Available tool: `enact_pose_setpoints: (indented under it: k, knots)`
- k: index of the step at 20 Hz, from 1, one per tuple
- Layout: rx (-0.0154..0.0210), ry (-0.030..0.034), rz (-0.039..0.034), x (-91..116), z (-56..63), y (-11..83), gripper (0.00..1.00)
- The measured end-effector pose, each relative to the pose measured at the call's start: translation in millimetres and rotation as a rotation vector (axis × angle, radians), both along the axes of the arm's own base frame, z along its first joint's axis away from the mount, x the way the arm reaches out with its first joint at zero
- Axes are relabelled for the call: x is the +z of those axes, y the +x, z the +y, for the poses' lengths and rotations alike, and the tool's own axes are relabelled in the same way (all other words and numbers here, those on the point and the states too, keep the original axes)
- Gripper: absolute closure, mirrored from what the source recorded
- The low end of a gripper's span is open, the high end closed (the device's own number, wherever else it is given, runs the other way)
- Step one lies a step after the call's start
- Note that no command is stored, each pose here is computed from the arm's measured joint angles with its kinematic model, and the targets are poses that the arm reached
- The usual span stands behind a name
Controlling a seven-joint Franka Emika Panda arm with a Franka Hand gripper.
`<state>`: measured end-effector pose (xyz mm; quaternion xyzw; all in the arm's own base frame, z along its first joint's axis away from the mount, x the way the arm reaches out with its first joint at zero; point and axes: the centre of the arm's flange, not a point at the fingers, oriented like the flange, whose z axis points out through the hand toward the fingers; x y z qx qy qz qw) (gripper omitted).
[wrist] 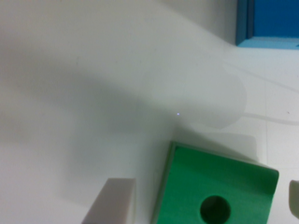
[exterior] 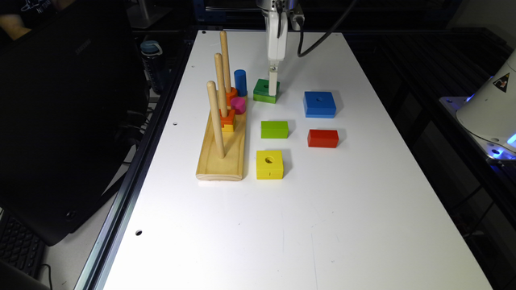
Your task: Pick up green block.
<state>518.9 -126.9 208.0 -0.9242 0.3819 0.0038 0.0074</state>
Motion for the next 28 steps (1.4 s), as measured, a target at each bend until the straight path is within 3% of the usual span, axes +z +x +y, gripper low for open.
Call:
enact_pose_setpoints:
  k: [11,15,28]
  knots:
    - [0.0008,-0.0005,-0.0024,1,0.5,1.4,0.00]
    - [0.0011,0.0025,0.0017,-5,0.7,1.2,0.00]
    - [0.0013,0.0033,-0.0014,-10,0.1,4.9,0.00]
